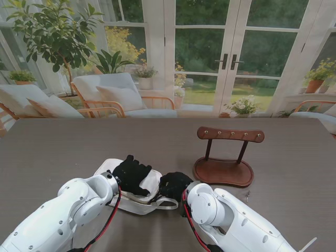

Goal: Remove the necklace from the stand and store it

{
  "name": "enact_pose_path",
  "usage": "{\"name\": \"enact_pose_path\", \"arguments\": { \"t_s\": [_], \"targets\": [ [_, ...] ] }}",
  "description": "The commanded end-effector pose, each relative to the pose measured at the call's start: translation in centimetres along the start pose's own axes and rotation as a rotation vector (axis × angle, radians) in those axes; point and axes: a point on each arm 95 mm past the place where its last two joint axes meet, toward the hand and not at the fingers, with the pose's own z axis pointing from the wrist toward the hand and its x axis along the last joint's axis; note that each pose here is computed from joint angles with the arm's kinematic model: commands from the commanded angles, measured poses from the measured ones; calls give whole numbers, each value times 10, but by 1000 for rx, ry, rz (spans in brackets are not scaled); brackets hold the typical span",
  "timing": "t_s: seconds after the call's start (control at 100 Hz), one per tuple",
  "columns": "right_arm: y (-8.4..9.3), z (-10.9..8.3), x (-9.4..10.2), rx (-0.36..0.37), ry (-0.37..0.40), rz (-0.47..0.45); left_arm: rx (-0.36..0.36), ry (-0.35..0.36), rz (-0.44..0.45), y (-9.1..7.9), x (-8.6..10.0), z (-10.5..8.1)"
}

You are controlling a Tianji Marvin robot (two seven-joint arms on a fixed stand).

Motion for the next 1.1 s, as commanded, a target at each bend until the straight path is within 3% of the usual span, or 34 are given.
{"name": "enact_pose_path", "arguments": {
  "t_s": [0.0, 0.26, 0.48, 1.09],
  "targets": [
    [-1, 0, 2, 8, 2, 8, -72, 13, -7, 20, 4, 1],
    [10, -1, 3, -22, -11, 9, -169, 38, 91, 34, 9, -4],
    [25, -6, 7, -53, -46, -6, -215, 52, 110, 44, 12, -11],
    [39, 10, 11, -96, -118, -57, -267, 91, 139, 55, 14, -20]
  ]
}}
